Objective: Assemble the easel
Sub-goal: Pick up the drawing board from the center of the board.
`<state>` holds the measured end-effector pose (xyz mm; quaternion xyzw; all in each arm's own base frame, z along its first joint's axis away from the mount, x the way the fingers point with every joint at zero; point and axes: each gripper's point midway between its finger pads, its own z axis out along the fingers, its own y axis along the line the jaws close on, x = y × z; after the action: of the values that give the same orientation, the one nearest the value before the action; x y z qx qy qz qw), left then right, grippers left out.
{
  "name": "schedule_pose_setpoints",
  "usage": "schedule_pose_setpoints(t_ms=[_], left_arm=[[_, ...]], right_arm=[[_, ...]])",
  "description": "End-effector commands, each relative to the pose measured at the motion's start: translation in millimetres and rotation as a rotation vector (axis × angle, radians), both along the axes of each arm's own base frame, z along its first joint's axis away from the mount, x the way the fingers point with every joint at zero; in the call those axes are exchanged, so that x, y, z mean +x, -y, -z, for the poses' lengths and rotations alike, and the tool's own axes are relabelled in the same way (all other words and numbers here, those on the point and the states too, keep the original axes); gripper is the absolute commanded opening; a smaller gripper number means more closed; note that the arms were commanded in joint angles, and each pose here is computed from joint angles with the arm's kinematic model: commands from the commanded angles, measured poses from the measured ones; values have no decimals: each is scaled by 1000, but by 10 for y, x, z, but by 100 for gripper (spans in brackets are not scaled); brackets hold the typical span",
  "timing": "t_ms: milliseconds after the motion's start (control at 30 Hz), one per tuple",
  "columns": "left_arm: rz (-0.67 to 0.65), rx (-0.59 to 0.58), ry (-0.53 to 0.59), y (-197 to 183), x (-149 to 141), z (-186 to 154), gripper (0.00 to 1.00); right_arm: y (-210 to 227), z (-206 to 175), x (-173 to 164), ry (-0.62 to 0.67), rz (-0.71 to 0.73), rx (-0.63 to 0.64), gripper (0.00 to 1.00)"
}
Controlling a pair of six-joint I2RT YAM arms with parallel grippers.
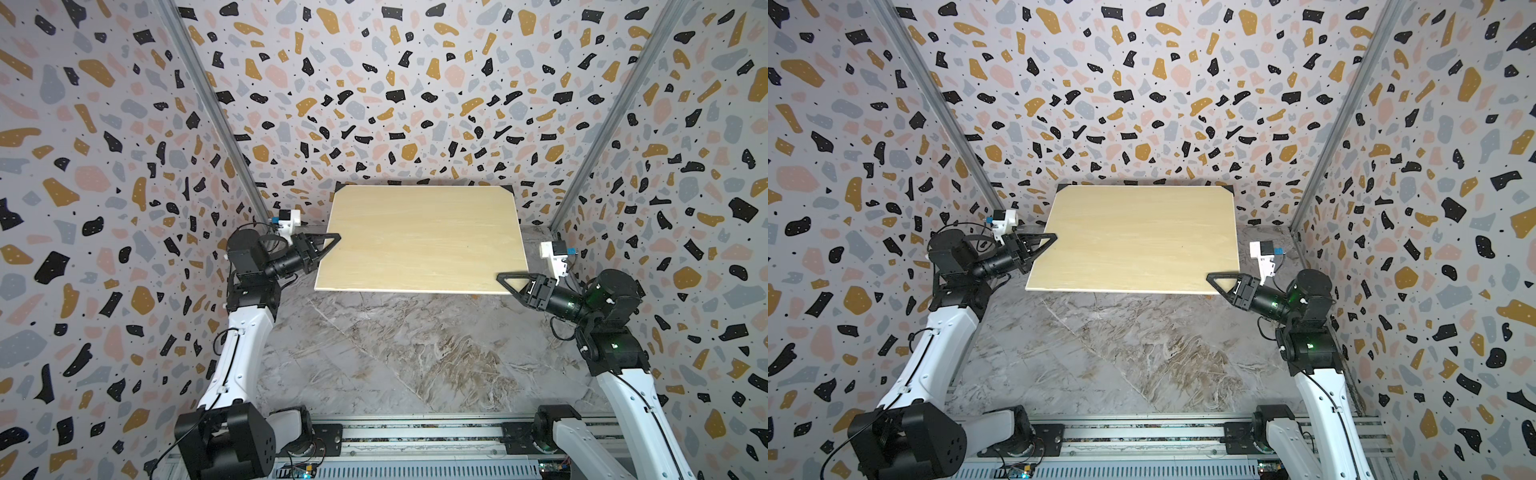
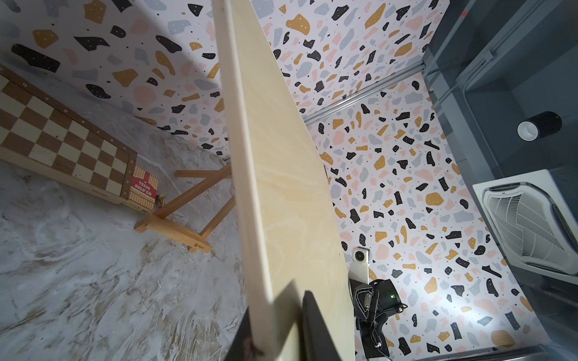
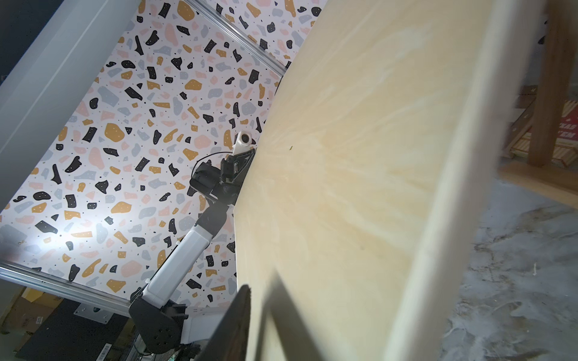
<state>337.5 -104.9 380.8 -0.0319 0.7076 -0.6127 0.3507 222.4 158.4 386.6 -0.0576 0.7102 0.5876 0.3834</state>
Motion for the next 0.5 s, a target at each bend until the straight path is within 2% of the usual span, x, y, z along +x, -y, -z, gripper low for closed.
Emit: schedule_pose_setpoints(t_ms=[0,333,467], left_arm=[[12,112,368,26,-197,-479,0],[6,141,400,-4,-197,-472,0],[-9,147,379,-53,-151,-423,0]], right_arm=[[34,-584,-132,271,36,-30,40],[72,-640,-115,291,68,-36,40],[85,-687,-147,297,79,-35,40]])
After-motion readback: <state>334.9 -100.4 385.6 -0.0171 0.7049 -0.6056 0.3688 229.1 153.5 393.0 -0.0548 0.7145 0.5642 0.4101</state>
